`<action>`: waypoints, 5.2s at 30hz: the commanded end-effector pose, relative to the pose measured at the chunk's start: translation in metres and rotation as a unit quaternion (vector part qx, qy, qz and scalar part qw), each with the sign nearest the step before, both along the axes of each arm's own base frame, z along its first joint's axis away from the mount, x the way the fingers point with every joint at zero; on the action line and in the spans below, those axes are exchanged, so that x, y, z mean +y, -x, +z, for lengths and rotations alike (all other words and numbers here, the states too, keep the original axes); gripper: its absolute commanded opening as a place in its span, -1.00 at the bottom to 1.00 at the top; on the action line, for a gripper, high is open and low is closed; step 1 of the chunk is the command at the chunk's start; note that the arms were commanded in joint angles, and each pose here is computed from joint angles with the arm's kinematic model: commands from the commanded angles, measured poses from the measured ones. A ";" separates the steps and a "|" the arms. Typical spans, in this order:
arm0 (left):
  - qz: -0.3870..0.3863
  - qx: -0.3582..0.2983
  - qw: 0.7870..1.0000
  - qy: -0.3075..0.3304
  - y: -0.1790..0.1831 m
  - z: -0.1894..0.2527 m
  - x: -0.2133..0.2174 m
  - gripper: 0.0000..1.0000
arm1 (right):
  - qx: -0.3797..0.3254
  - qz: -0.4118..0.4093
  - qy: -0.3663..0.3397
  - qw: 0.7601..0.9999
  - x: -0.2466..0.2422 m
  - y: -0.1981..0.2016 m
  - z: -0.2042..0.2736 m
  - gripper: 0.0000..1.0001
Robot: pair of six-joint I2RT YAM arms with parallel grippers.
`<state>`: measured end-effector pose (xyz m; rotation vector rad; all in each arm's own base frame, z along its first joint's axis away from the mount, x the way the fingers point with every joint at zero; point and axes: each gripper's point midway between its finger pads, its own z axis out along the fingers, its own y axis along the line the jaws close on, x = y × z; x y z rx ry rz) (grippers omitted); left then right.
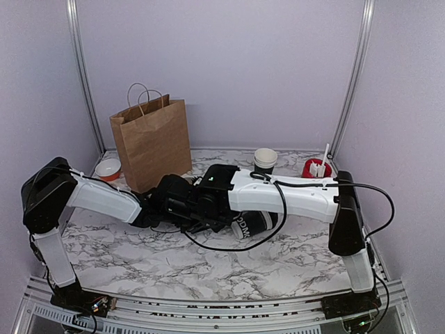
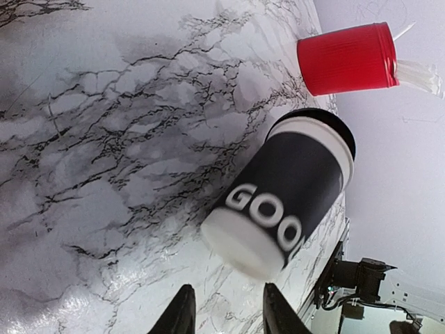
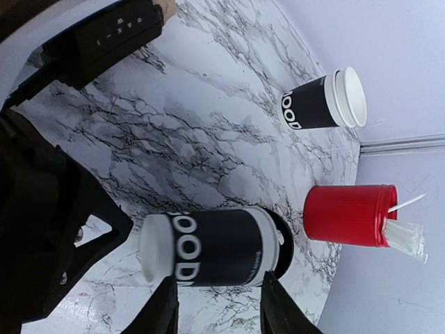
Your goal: Pack the takeout coffee
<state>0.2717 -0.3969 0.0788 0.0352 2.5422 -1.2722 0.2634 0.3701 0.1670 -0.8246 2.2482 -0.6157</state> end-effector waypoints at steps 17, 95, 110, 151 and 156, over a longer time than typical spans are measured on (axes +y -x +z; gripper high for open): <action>-0.017 -0.016 1.000 0.011 0.005 0.010 -0.007 -0.32 | 0.025 -0.145 -0.374 0.916 -0.126 -0.069 0.001 0.40; -0.053 -0.019 0.998 -0.019 -0.013 0.005 -0.053 -0.33 | 0.042 -0.159 -0.316 0.935 -0.140 -0.106 -0.063 -0.50; -0.048 -0.024 0.999 -0.010 -0.012 0.014 -0.046 -0.33 | -0.053 -0.152 -0.230 0.960 -0.130 -0.102 -0.011 -0.89; 0.017 0.054 0.984 0.167 -0.020 0.055 -0.034 -0.37 | -0.235 -0.144 -0.021 0.961 -0.118 -0.098 0.051 -0.75; 0.024 0.055 0.978 0.197 -0.020 0.073 -0.034 -0.37 | -0.232 -0.147 -0.021 0.961 -0.116 -0.100 0.048 -0.74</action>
